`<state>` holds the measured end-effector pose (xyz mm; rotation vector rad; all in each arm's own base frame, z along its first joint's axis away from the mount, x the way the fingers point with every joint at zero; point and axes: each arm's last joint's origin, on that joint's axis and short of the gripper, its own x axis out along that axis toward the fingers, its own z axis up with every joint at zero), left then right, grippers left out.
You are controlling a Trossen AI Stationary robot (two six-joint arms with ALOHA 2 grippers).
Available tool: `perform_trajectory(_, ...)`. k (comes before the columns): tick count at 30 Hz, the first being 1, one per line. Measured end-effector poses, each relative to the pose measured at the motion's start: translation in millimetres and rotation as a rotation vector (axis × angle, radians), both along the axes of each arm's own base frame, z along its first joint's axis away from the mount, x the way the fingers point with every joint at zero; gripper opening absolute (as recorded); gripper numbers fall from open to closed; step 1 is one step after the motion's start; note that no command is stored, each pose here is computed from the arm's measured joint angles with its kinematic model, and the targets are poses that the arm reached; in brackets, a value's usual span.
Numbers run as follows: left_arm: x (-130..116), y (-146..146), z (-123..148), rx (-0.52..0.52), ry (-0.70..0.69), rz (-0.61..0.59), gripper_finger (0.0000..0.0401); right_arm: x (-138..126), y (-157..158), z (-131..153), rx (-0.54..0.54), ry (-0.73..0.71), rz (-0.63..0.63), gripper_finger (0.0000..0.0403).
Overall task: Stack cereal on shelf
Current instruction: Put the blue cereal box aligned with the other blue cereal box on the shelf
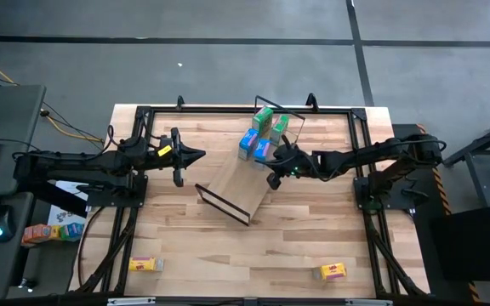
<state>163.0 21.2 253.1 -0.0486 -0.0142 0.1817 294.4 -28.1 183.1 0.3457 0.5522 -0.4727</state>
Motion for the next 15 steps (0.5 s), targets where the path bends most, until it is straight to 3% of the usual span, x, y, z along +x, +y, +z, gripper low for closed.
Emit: perform_trajectory(15,0.0,0.0,0.0,0.0,0.0,0.0,0.0003,0.7,0.2,1.1,-0.007,-0.008,0.018,0.0)
